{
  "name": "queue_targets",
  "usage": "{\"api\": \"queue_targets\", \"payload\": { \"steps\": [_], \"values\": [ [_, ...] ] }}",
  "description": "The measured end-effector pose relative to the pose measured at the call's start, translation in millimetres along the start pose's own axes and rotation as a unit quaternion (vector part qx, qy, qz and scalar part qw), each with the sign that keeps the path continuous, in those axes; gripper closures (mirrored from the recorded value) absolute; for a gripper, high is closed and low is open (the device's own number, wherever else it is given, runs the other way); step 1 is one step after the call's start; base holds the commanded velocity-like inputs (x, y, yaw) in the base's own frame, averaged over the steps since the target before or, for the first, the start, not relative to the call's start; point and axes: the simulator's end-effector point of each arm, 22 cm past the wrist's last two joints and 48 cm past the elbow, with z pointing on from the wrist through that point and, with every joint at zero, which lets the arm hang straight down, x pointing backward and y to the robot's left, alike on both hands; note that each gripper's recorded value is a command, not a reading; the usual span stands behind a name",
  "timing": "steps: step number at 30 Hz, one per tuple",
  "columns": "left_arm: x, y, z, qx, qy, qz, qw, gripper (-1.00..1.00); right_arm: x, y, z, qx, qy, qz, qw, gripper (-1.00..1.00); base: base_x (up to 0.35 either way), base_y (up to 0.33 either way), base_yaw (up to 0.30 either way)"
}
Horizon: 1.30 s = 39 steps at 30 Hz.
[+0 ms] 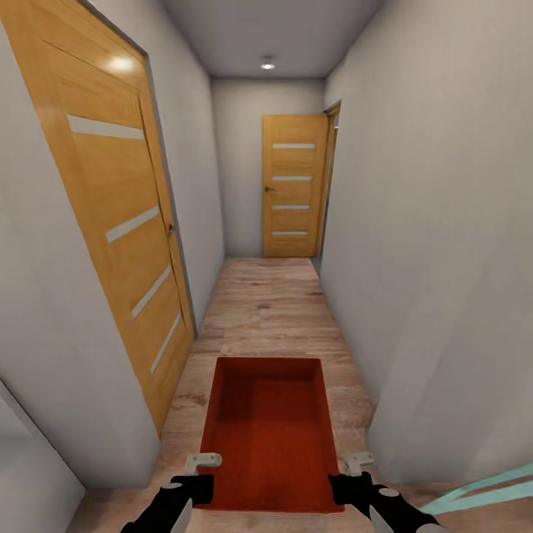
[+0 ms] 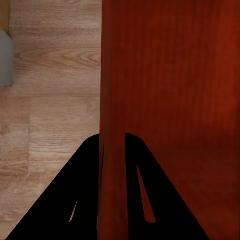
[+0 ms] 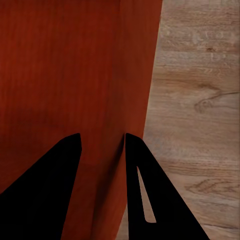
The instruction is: Move the two storage containers from the living room to the garage. In the garage, place one container on the floor and stack the other container on top of it (either order is fine).
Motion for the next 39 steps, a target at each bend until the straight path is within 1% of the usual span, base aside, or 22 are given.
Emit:
{"api": "queue_targets", "payload": {
  "steps": [14, 39],
  "values": [
    [-0.3, 0.5, 0.0, 0.000, -0.001, 0.000, 1.0000, 1.00, -0.2, 0.5, 0.1, 0.000, -0.001, 0.000, 1.0000, 1.00, 0.301, 0.084, 0.000],
    [0.1, -0.6, -0.1, 0.000, 0.000, 0.000, 1.0000, 1.00, 0.2, -0.5, -0.2, 0.000, 0.000, 0.000, 1.0000, 1.00, 0.322, 0.002, 0.000]
  ]
}}
